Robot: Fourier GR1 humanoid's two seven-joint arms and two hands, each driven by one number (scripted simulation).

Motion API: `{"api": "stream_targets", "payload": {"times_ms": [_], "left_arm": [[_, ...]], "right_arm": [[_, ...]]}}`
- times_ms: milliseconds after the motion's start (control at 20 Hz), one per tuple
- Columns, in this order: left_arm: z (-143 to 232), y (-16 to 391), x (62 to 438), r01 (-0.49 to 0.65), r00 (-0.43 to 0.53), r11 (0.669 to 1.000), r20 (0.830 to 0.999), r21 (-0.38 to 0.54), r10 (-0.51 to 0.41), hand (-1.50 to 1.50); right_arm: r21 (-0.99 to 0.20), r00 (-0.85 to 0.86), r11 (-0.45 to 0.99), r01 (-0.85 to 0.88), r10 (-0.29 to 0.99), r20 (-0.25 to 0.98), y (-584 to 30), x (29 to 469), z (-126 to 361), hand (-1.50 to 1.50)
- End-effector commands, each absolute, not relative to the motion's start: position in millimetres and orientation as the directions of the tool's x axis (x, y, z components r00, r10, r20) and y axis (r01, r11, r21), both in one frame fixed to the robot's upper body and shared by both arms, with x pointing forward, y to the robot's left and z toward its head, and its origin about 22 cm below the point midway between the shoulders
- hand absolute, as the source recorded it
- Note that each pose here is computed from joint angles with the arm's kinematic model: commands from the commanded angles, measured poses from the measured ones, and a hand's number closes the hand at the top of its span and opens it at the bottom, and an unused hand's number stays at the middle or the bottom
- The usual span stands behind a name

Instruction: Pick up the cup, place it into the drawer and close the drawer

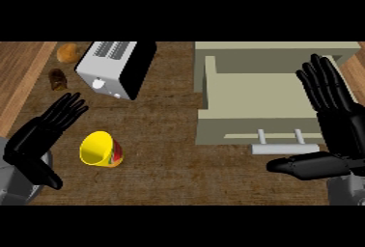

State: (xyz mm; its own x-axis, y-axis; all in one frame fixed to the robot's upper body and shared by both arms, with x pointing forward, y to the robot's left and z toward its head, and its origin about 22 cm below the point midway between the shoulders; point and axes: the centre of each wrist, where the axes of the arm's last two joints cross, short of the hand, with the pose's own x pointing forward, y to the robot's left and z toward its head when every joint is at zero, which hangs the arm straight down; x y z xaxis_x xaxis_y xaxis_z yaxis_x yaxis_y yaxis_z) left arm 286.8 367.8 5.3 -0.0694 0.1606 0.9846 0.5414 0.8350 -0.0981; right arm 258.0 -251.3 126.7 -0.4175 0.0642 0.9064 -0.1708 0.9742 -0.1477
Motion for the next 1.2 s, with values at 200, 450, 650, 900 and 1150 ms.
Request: {"api": "stream_targets", "payload": {"times_ms": [200, 450, 650, 900, 1150], "left_arm": [[-40, 366, 306, 0.498, -0.034, 0.864, 0.995, -0.067, 0.097, -1.5], [-74, 378, 286, 0.482, -0.002, 0.873, 0.997, -0.066, 0.077, -1.5], [-90, 379, 281, 0.445, -0.035, 0.895, 0.998, -0.034, 0.055, -1.5], [-106, 370, 275, 0.442, -0.026, 0.896, 0.998, -0.042, 0.06, -1.5], [-118, 369, 261, 0.44, -0.043, 0.897, 0.997, -0.044, 0.07, -1.5]], "right_arm": [[-0.166, -0.443, 0.972, -0.166, 0.077, 0.893, -246, 262, 125, -1.5], [-0.137, -0.429, 0.977, -0.163, 0.055, 0.902, -260, 268, 142, -1.5], [-0.145, -0.436, 0.973, -0.177, 0.055, 0.898, -256, 267, 150, -1.5], [-0.144, -0.438, 0.973, -0.181, 0.051, 0.897, -249, 268, 148, -1.5], [-0.156, -0.438, 0.974, -0.164, 0.069, 0.896, -258, 265, 155, -1.5]]}}
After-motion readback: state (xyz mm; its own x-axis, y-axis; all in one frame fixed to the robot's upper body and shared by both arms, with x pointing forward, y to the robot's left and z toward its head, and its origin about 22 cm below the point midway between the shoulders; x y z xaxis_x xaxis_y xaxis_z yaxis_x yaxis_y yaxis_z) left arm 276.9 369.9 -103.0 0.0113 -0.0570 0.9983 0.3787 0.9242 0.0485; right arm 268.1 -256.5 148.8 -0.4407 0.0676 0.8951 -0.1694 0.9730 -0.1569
